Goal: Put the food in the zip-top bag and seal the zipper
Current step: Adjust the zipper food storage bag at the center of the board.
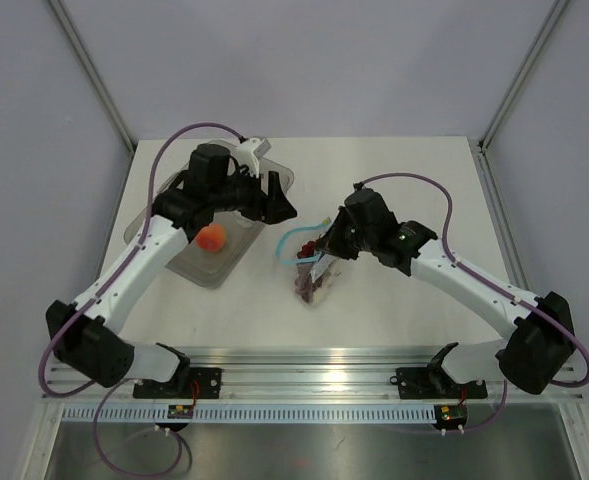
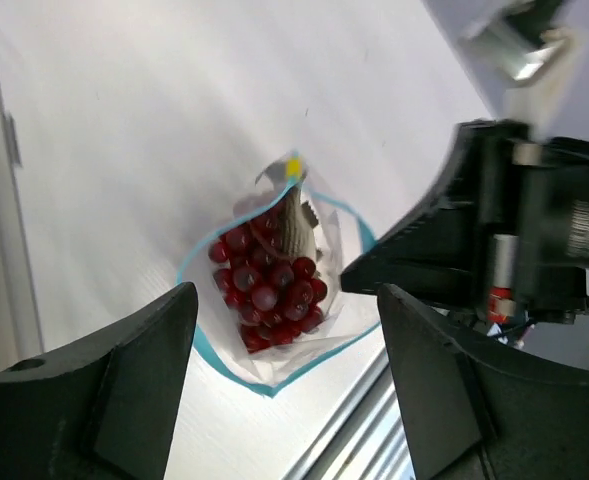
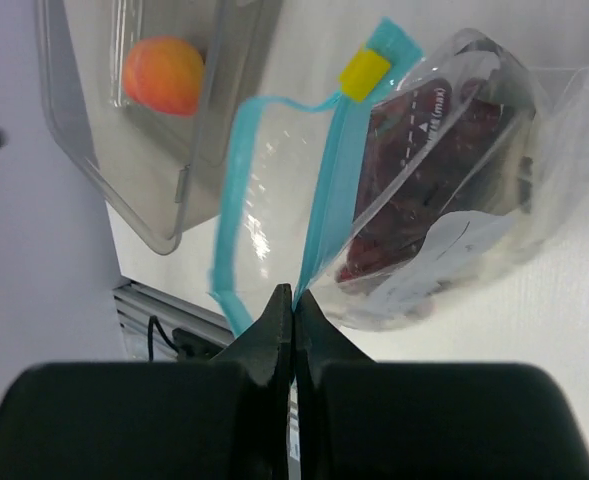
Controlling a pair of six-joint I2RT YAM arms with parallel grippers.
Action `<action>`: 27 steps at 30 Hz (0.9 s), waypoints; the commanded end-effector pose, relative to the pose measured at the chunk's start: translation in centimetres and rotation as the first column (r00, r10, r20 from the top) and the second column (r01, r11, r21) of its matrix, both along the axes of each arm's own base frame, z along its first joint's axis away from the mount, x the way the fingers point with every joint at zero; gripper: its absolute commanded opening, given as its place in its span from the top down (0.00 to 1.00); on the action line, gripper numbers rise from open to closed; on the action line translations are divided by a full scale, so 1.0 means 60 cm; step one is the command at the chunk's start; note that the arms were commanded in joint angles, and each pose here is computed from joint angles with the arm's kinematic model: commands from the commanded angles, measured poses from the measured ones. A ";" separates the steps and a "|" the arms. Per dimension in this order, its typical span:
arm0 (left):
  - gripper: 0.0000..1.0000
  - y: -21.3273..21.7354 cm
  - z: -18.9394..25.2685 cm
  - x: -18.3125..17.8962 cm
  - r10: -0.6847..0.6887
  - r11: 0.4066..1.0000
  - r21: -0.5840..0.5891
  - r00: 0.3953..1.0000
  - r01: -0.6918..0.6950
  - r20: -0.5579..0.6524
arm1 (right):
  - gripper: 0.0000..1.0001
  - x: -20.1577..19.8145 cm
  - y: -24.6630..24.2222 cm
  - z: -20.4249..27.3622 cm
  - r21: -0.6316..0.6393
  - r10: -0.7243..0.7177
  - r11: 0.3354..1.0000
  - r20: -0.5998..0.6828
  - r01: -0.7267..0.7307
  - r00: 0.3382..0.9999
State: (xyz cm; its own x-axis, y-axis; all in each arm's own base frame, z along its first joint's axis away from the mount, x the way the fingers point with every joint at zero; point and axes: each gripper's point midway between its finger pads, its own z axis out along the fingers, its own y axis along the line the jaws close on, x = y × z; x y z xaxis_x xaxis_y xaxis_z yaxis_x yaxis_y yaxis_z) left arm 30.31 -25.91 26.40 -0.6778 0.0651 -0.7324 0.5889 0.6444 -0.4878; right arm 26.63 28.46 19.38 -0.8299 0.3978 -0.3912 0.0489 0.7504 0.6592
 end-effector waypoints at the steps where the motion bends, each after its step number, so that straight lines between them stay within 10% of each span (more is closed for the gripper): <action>1: 0.25 0.021 0.090 -0.016 -0.035 0.999 0.016 0.973 0.032 0.229 | 1.00 0.010 0.022 0.072 0.097 -0.020 0.995 0.065 0.013 0.998; 27: 0.29 -0.076 -0.031 -0.132 -0.337 0.935 -0.107 0.941 0.339 0.034 | 1.00 0.009 0.032 0.053 0.113 -0.018 0.993 0.036 0.014 0.999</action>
State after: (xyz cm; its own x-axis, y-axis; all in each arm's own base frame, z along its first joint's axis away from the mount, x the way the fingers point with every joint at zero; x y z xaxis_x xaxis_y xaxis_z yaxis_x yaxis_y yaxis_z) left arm 23.21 -28.72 23.73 -0.6465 0.2148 -0.7320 0.7362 0.4271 -0.5249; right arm 26.52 29.00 19.96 -0.8285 0.4320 -0.3564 0.0834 0.7245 0.6842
